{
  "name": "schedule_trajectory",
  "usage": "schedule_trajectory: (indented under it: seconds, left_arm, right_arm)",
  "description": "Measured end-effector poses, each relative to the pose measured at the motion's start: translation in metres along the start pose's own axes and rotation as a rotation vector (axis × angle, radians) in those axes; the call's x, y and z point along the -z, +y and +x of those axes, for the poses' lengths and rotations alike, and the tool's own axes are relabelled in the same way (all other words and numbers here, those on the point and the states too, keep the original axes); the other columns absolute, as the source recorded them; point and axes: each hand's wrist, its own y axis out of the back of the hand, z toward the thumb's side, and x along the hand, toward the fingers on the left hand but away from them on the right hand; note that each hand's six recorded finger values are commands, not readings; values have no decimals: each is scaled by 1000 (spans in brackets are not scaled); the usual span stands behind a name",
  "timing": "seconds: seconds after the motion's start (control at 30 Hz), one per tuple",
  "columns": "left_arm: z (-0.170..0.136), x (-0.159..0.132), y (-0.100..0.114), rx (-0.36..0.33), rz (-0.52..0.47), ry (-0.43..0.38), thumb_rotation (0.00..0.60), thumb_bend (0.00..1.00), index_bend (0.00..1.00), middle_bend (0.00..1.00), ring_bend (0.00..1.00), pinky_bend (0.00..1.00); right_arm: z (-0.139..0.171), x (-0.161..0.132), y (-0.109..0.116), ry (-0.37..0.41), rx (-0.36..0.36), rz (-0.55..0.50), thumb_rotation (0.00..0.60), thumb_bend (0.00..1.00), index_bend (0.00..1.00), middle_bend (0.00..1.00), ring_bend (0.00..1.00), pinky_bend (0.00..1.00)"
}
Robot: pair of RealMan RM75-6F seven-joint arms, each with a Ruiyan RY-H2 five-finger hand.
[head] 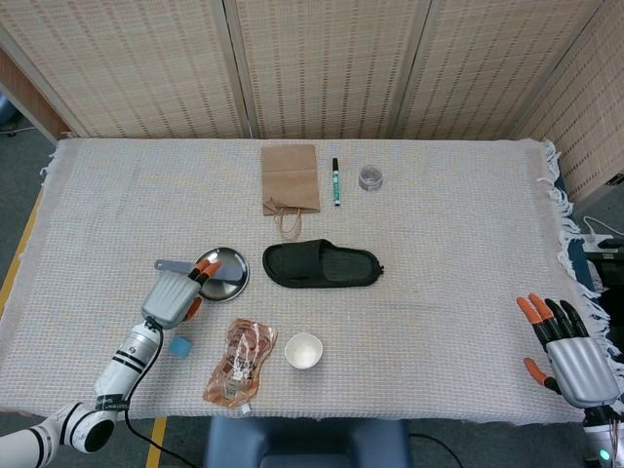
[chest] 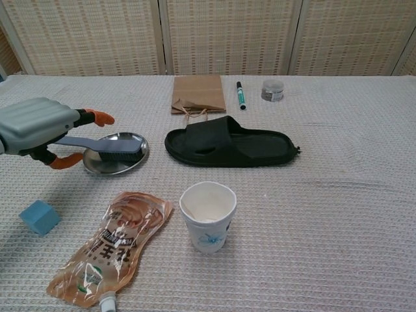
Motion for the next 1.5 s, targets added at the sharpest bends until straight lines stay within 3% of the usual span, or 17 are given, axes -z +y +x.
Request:
schedule_trajectory:
  seconds: [0.3, 0.5, 0.7, 0.87, 1.23, 1.5]
  left_arm:
    - [40, -14, -9, -2, 33, -26, 600, 429, 134, 160, 873, 1000]
    - [63, -23, -15, 18, 38, -47, 600, 427, 151, 191, 873, 1000]
    - [67, -30, -17, 16, 28, -68, 600, 426, 191, 259, 873, 1000]
    - [71, -27, -21, 19, 39, -61, 600, 426, 283, 313, 873, 1000]
    - [71, -21, -22, 1, 54, -48, 600, 427, 347, 345, 875, 1000]
    - [73, -17, -20, -24, 64, -41, 600, 428, 405, 467, 880, 1000]
  right_arm:
    - [-5, 6, -6, -29, -25, 4, 600, 212, 0, 0, 0, 0]
    - [-3, 8, 0, -40, 0, 0, 600, 212, 0, 0, 0, 0]
    - [-5, 10, -4, -48, -22, 6, 600, 212, 0, 0, 0, 0]
    - [-4, 11, -3, -52, -19, 2, 600, 212, 0, 0, 0, 0]
    - [-5, 10, -8, -48, -47, -1, 600, 212, 0, 0, 0, 0]
    - [-5, 9, -11, -46, -59, 3, 600, 212, 0, 0, 0, 0]
